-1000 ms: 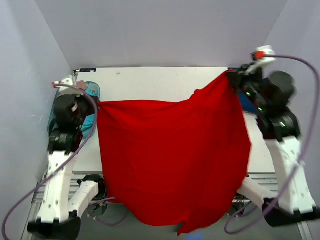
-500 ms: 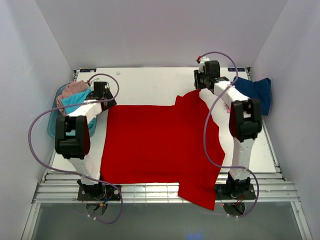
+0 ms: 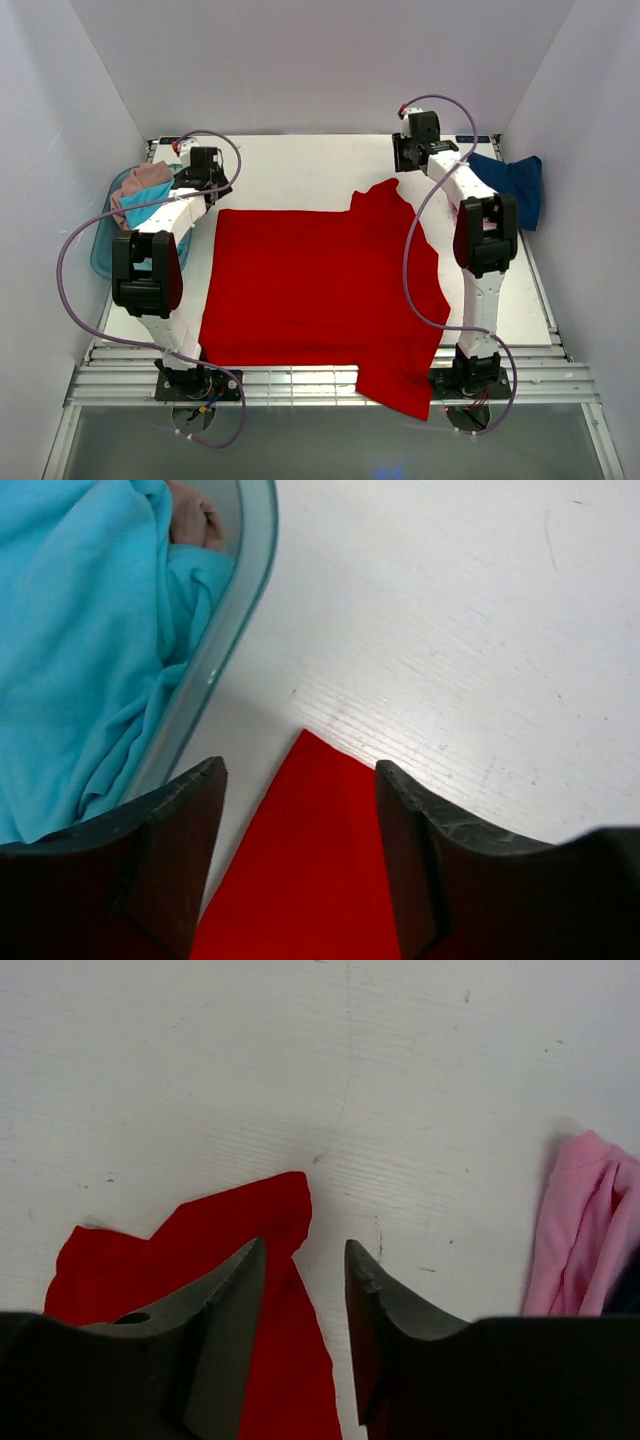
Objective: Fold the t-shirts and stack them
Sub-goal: Flatten out the tshirt
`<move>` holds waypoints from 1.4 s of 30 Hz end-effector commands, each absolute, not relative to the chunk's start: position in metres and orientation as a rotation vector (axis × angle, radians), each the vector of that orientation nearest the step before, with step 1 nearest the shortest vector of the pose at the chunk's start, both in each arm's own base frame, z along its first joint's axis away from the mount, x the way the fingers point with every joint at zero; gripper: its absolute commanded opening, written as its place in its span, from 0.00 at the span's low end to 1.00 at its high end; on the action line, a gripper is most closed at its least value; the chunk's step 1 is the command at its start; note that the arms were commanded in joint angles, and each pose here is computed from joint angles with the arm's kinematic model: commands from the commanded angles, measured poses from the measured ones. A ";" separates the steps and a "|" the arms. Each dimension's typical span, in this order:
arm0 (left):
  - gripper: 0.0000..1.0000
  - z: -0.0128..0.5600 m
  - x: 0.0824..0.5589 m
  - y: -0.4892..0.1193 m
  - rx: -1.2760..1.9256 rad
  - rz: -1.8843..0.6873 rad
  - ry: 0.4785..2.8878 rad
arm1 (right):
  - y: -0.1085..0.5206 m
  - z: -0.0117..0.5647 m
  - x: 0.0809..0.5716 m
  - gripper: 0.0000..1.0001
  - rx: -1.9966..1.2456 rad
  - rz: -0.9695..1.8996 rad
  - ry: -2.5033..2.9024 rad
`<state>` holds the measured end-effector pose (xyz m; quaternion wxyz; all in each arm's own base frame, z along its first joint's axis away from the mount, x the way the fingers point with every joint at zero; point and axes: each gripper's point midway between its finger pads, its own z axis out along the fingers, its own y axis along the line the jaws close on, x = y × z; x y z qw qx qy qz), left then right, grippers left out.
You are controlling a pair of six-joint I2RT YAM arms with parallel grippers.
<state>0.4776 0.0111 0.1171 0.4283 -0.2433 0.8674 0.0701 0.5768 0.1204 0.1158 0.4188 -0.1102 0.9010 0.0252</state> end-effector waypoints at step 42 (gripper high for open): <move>0.00 -0.001 0.524 -0.011 -0.594 0.202 2.416 | 0.142 0.021 0.566 0.08 -0.174 0.244 2.543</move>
